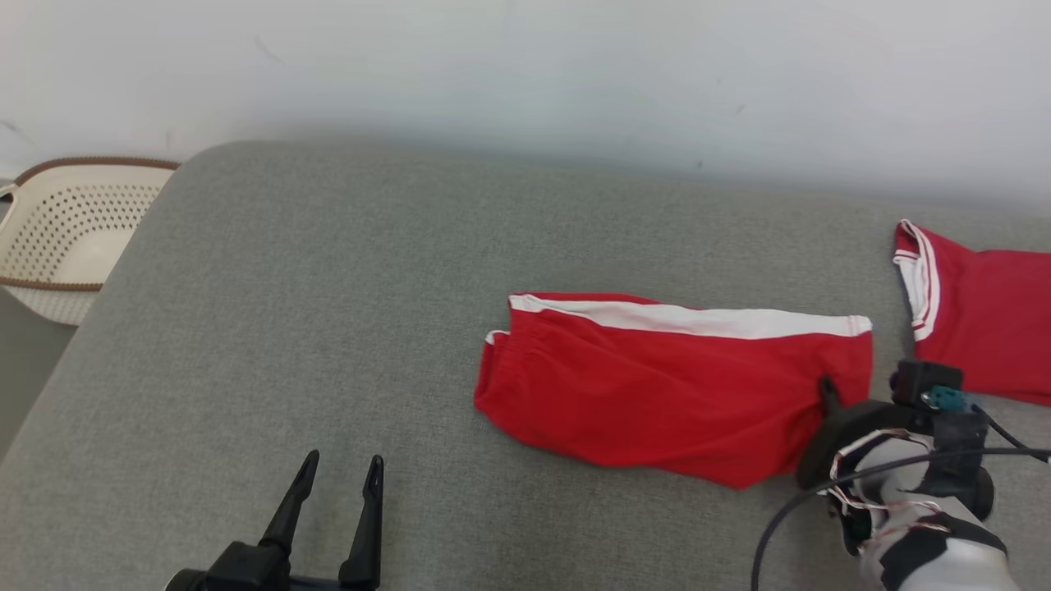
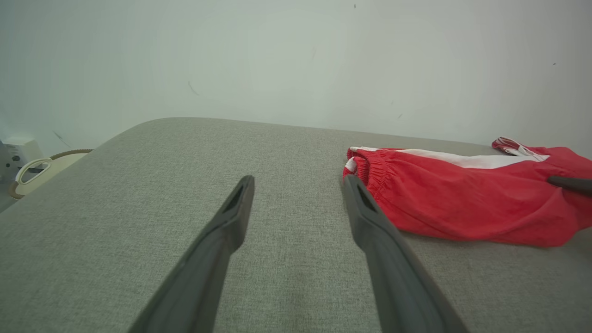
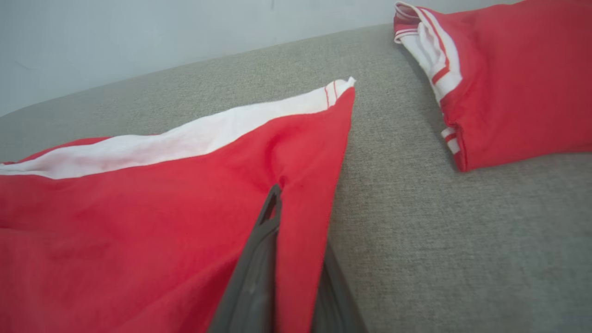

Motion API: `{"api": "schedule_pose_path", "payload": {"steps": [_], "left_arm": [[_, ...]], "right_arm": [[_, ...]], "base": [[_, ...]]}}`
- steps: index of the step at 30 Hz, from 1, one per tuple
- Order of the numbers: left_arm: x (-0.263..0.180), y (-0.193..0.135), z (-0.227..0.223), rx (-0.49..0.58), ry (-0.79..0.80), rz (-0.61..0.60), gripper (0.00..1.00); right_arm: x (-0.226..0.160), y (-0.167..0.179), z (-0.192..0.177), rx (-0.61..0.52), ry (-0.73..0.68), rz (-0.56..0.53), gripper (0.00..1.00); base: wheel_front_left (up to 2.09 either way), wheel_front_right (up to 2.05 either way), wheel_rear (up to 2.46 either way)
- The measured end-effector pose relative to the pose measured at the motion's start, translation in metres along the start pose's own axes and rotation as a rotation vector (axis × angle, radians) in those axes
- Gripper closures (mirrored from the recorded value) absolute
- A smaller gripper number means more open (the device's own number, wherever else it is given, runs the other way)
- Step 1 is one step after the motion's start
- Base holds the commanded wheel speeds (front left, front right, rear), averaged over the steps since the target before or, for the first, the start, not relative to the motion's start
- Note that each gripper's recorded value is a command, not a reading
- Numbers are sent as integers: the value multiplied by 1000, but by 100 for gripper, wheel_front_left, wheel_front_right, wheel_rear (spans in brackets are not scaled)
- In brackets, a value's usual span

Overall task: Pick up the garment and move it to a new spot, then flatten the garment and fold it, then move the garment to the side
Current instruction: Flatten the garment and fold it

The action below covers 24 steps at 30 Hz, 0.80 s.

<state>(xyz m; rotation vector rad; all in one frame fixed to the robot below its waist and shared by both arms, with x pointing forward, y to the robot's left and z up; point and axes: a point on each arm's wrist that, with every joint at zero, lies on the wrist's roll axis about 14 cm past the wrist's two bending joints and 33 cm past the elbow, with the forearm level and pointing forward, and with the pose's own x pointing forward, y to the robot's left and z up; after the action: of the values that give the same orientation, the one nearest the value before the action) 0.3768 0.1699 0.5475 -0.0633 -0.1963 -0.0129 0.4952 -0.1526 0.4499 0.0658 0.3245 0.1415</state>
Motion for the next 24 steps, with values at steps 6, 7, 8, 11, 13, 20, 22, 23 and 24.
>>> {"api": "schedule_pose_path", "payload": {"steps": [6, 7, 8, 11, 13, 20, 22, 23, 24], "left_arm": [[-3, -3, 2, -4, -6, -5, 0], [-2, -4, 3, -6, -10, -9, 0], [-2, -6, 4, -8, -14, -12, 0], [-3, -10, 7, -13, -21, -22, 0], [-4, -11, 7, -14, -22, -25, 0], [-11, -9, 8, -16, -19, -21, 0], [-13, -8, 8, -15, -19, -19, 0], [-14, -8, 8, -16, -19, -20, 0], [-14, -8, 8, -17, -18, -18, 0]], "right_arm": [[-15, -24, 10, -44, -50, -27, 100], [-16, -24, 13, -45, -64, -23, 100], [-18, -22, 15, -43, -72, -18, 100], [-20, -14, 29, -51, -117, 14, 100], [-20, -4, 36, -68, -138, 45, 100], [-17, 61, 48, -98, -166, 210, 100], [-18, 82, 47, -91, -164, 260, 100], [-18, 92, 47, -89, -163, 282, 100], [-19, 101, 48, -86, -165, 302, 100]], "base": [[0, 0, 0], [0, 0, 0], [0, 0, 0], [0, 0, 0], [0, 0, 0], [0, 0, 0], [0, 0, 0], [0, 0, 0], [0, 0, 0]]}}
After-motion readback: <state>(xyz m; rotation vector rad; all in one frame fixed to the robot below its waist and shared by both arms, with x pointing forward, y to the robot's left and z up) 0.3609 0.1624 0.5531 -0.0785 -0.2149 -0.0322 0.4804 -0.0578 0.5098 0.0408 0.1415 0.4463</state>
